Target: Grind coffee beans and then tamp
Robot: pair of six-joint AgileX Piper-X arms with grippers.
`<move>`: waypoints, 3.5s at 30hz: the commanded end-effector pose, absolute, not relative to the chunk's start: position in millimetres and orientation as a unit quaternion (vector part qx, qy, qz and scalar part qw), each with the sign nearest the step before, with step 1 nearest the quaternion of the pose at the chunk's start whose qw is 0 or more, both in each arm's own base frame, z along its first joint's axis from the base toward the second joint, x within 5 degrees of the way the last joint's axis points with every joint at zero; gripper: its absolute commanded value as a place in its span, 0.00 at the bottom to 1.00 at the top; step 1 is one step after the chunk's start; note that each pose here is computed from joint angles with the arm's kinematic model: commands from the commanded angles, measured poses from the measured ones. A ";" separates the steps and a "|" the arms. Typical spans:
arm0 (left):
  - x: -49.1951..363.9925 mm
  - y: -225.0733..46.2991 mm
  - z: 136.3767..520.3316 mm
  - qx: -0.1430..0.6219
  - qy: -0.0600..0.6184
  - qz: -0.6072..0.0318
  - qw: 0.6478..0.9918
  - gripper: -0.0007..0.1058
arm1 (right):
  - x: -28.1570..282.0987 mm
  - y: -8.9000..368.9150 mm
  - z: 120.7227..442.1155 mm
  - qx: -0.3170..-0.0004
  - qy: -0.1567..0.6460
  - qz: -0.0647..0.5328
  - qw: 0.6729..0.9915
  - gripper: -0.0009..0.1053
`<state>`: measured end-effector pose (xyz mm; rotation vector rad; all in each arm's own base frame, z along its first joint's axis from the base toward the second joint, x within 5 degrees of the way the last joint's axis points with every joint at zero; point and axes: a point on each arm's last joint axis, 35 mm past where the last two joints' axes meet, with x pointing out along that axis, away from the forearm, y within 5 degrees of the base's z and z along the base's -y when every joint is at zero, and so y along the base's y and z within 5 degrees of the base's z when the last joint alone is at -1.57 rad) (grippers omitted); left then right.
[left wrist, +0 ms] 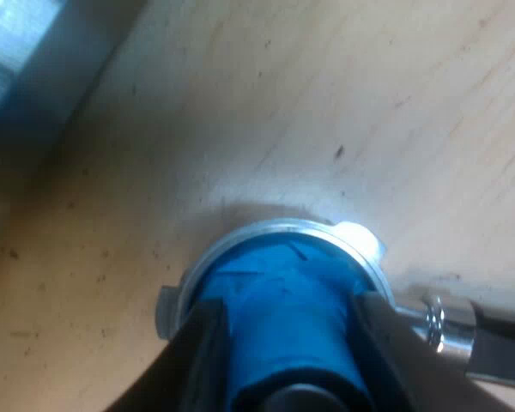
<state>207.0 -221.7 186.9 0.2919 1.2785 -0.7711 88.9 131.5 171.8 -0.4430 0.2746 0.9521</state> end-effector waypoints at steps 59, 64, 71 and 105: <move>210.5 -92.5 224.4 0.017 0.573 -0.177 0.800 0.01 | 122.9 198.7 212.6 -0.207 0.180 0.553 0.787 0.75; 216.4 -77.0 217.8 -0.001 0.566 -0.153 0.810 0.01 | 126.8 205.4 202.7 -0.210 0.188 0.557 0.781 0.75; 219.4 -66.4 208.3 -0.013 0.557 -0.138 0.819 0.01 | 129.0 210.5 195.7 -0.207 0.190 0.568 0.774 0.75; 199.1 -56.6 202.2 0.021 0.579 -0.142 0.802 1.00 | 128.4 208.8 200.7 -0.200 0.188 0.562 0.780 0.75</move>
